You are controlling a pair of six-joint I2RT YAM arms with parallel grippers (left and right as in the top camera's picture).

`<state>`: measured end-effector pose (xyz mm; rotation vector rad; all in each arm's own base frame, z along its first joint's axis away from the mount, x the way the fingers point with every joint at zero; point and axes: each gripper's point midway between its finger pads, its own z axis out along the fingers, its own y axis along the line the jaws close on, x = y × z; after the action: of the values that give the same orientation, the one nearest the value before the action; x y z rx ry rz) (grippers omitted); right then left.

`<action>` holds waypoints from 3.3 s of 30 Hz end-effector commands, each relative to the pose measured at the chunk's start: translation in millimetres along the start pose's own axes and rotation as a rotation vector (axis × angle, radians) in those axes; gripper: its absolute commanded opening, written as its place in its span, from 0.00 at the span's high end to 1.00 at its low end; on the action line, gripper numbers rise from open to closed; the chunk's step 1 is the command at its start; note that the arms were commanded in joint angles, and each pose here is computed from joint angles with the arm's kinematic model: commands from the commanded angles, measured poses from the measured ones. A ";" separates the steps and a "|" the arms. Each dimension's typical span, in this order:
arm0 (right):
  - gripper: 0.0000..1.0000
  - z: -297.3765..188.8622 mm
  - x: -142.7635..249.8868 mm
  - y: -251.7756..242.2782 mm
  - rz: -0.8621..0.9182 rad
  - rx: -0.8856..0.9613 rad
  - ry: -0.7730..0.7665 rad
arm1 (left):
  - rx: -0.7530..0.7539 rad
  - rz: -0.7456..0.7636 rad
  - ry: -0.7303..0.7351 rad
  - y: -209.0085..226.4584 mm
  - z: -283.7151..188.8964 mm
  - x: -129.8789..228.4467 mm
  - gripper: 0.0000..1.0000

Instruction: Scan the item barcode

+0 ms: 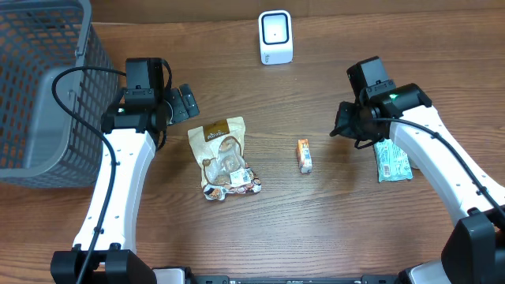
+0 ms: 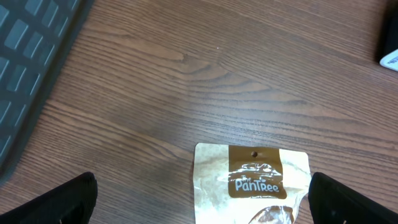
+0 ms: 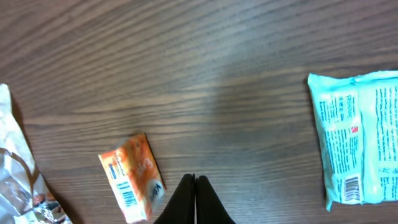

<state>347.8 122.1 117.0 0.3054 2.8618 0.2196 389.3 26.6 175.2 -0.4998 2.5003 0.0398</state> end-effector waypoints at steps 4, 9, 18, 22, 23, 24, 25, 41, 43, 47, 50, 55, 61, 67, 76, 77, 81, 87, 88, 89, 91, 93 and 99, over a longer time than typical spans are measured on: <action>0.96 16.7 19.5 -0.3 -0.030 0.017 0.030 | -0.005 -0.010 -0.008 0.7 0.7 -3.9 0.00; 0.96 37.1 32.2 9.1 -0.047 -0.010 0.021 | -0.005 -0.010 -0.008 0.7 0.7 -3.9 0.00; 0.96 66.9 54.9 25.8 -0.090 -0.081 0.024 | -0.005 -0.010 -0.008 0.7 0.7 -3.9 0.00; 0.96 79.9 65.3 28.8 -0.082 -0.086 0.043 | -0.005 -0.010 -0.007 0.5 0.6 -3.9 0.00; 0.96 81.9 66.6 29.8 -0.085 -0.089 0.044 | -0.005 -0.010 -0.008 0.7 0.7 -3.9 0.00; 0.96 84.1 68.0 31.3 -0.090 -0.093 0.043 | -0.005 -0.010 -0.007 0.5 0.6 -3.9 0.00; 0.96 86.2 69.1 32.8 -0.096 -0.096 0.041 | -0.005 -0.010 -0.008 0.7 0.7 -3.9 0.00; 0.94 87.2 79.9 48.0 -0.115 -0.170 0.071 | -0.005 -0.010 -0.008 0.7 0.7 -4.0 0.00; 0.93 86.2 83.3 51.9 -0.116 -0.195 0.090 | -0.005 -0.010 -0.008 0.7 0.7 -3.9 0.00; 0.93 85.5 85.2 54.2 -0.120 -0.209 0.100 | -0.005 -0.010 -0.008 0.7 0.7 -3.9 0.00; 0.93 85.4 85.6 54.6 -0.120 -0.212 0.103 | -0.005 -0.010 -0.008 0.7 0.7 -3.9 0.00; 0.93 85.3 86.3 55.2 -0.122 -0.212 0.103 | -0.005 -0.010 -0.008 0.7 0.7 -3.9 0.00; 0.91 85.1 89.3 58.9 -0.136 -0.216 0.104 | -0.005 -0.010 -0.008 0.7 0.7 -3.9 0.00; 0.90 85.1 89.0 59.0 -0.135 -0.216 0.103 | -0.005 -0.010 -0.008 0.7 0.7 -3.9 0.00; 0.81 83.8 74.5 69.9 -0.141 -0.255 0.039 | -0.005 -0.010 -0.007 0.5 0.6 -3.9 0.00; 0.80 82.8 69.3 74.6 -0.144 -0.273 0.016 | -0.005 -0.010 -0.008 0.7 0.7 -3.9 0.00; 0.69 79.2 55.7 86.6 -0.150 -0.320 -0.044 | -0.005 -0.010 -0.008 0.7 0.7 -4.0 0.00; 0.69 80.7 60.2 82.9 -0.154 -0.305 -0.025 | -0.005 -0.010 -0.008 0.7 0.7 -3.9 0.00; 0.69 81.3 62.0 81.2 -0.156 -0.299 -0.018 | -0.005 -0.010 -0.008 0.7 0.7 -4.0 0.00; 0.69 81.6 63.2 80.2 -0.155 -0.295 -0.012 | -0.005 -0.010 -0.008 0.7 0.7 -3.9 0.00; 0.69 81.9 64.3 79.4 -0.165 -0.292 -0.009 | -0.005 -0.010 -0.008 0.7 0.7 -4.0 0.00; 0.69 81.8 64.7 79.6 -0.191 -0.292 -0.012 | -0.005 -0.010 -0.008 0.7 0.7 -4.0 0.00; 0.69 81.3 71.5 85.6 -0.228 -0.300 -0.005 | -0.005 -0.009 -0.007 0.4 0.6 -3.9 0.00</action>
<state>324.2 224.2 40.8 -0.0125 2.7672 0.5930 389.2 26.5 175.1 -0.4997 2.5007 0.0394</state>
